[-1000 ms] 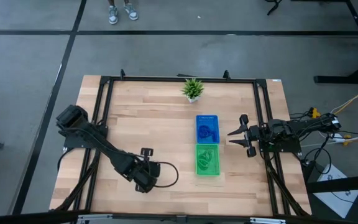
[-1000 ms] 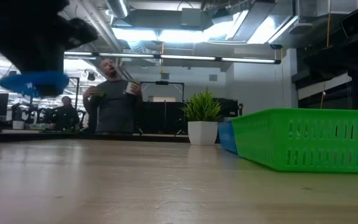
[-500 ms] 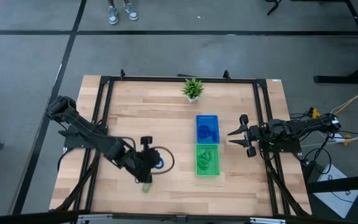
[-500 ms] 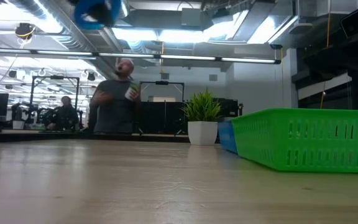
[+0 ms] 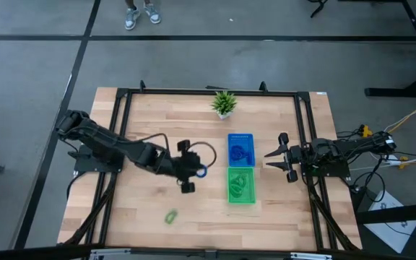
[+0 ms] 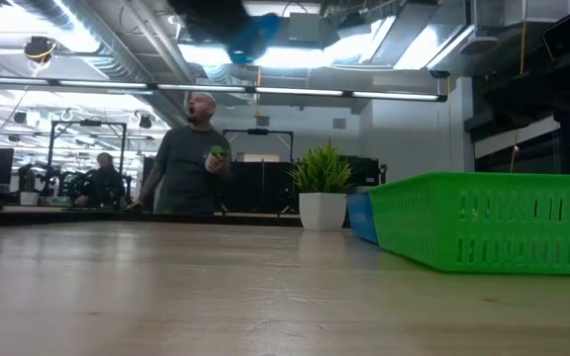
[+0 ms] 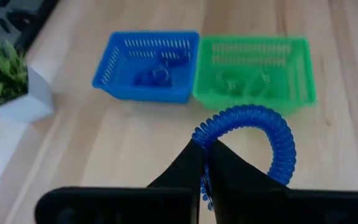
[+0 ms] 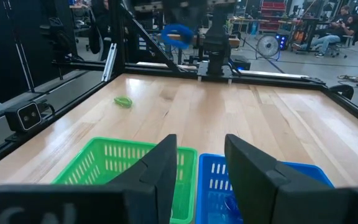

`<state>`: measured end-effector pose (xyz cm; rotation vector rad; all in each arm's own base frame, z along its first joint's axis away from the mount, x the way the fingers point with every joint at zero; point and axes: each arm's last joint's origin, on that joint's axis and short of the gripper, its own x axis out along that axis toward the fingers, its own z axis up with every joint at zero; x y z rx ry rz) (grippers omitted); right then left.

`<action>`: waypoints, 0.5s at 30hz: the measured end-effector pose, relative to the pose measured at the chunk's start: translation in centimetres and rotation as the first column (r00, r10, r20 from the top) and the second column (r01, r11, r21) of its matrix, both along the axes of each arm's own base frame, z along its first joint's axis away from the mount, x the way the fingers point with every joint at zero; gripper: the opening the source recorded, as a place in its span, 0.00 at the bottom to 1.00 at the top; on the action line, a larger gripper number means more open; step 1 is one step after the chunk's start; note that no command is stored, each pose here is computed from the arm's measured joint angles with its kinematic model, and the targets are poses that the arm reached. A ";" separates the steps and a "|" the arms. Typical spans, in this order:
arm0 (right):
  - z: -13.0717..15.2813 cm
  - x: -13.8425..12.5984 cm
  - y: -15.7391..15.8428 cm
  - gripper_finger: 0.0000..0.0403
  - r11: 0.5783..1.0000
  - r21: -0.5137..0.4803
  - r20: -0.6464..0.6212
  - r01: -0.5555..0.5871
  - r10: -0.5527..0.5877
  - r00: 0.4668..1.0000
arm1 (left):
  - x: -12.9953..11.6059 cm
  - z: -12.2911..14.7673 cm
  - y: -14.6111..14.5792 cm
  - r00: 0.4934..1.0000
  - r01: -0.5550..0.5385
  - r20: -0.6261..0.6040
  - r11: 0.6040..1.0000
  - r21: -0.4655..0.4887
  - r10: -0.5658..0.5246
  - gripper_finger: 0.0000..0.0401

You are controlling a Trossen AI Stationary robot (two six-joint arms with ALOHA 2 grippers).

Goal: Sort spring keychains
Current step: Put the blue spring keychain into the blue bin

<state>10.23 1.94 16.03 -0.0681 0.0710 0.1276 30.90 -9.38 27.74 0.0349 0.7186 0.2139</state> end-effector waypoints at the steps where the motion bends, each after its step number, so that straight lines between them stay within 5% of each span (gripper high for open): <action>1: 0.0 0.0 0.0 0.34 1.000 0.000 0.000 0.000 0.000 1.000 | 0.3 0.1 0.5 1.000 -0.007 0.017 1.000 -0.006 0.007 0.02; 15: 0.0 0.0 0.0 0.34 1.000 0.000 0.000 0.000 0.000 1.000 | 5.6 -0.5 4.7 0.966 0.027 0.257 0.999 -0.021 -0.020 0.02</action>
